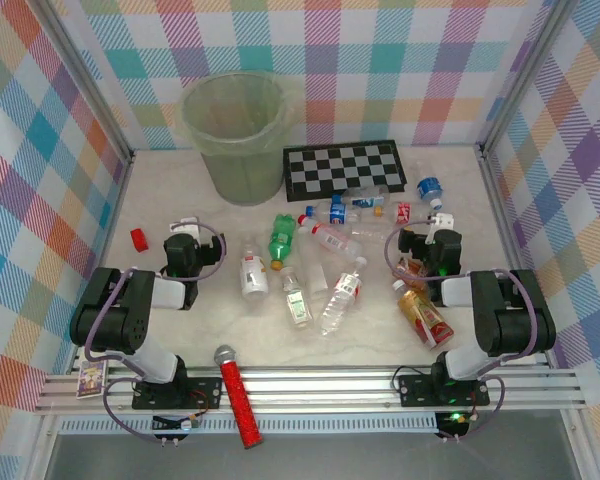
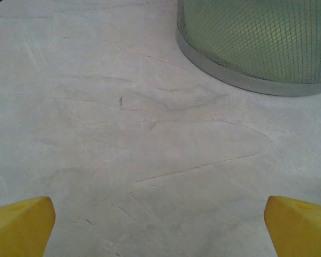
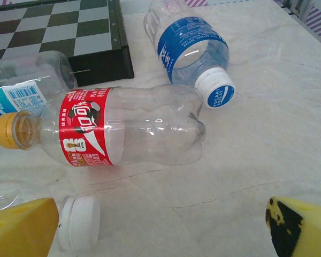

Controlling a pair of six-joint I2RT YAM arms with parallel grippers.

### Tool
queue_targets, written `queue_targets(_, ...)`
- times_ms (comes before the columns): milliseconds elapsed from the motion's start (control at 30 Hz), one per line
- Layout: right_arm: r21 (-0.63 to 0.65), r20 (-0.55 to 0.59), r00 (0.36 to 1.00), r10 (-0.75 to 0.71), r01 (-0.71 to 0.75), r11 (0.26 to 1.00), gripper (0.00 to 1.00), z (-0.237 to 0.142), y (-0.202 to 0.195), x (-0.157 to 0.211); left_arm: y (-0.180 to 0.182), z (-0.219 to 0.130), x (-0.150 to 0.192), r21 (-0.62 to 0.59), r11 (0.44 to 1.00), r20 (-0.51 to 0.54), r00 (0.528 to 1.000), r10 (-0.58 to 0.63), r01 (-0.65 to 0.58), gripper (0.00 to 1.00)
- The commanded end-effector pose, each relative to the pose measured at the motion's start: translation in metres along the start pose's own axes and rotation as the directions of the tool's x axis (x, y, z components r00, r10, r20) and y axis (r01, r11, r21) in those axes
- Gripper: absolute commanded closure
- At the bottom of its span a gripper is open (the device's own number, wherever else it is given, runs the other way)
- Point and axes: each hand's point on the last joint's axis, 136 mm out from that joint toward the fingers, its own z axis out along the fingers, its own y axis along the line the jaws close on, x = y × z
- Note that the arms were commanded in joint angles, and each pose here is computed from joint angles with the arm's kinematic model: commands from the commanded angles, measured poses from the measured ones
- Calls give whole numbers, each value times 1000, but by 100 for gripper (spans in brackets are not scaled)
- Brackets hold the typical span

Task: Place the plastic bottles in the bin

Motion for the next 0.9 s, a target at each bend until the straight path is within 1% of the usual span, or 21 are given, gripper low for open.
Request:
queue_targets(0, -18, 44, 999, -6, 7, 1000, 1, -1, 3, -13, -1, 1, -13, 8, 1000, 32, 999, 2, -2, 0)
queue_targets(867, -34, 41, 999, -2, 3, 999, 1, -1, 4, -13, -2, 1, -14, 21, 1000, 31, 1000, -2, 1, 0)
